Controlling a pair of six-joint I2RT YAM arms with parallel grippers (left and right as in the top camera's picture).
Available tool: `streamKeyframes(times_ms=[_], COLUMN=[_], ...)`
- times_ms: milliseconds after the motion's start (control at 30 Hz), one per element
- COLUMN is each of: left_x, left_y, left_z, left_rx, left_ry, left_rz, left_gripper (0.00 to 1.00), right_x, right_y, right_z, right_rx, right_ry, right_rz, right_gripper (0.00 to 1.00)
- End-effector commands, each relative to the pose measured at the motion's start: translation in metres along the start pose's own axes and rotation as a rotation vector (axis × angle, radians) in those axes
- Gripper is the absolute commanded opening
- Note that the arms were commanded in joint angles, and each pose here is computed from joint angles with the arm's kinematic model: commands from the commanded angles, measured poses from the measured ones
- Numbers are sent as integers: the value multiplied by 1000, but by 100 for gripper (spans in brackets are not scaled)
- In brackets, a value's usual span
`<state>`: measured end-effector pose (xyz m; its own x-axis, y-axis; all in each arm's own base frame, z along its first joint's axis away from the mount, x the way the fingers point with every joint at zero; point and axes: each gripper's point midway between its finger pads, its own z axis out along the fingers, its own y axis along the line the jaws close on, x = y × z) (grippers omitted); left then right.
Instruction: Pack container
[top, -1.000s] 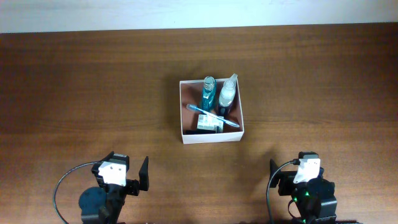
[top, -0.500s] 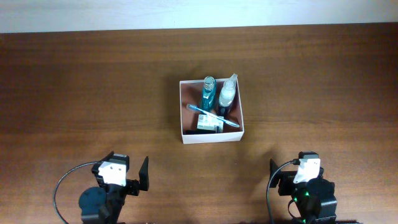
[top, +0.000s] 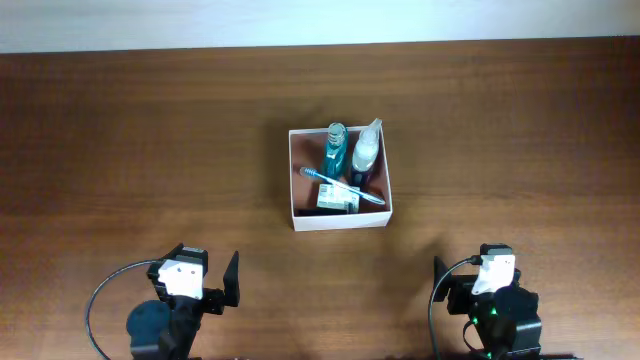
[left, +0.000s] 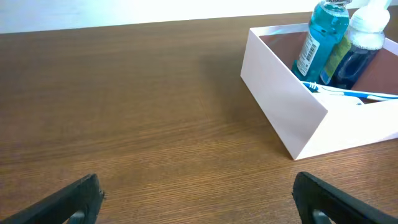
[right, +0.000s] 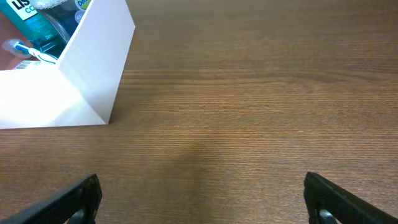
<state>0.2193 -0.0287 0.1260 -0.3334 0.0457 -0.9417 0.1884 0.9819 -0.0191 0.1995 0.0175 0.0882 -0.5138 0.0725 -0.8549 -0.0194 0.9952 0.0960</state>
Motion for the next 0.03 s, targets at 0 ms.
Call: streamKeyframes(times_ms=[0], left_x=[1], left_y=[-3], left_z=[1], left_rx=[18], left_ry=[-6], left_rz=[15], left_gripper=[100], right_x=[2], right_y=[-1], right_z=[1], right_rx=[5], right_ry=[0], right_rz=[11], right_gripper=[99])
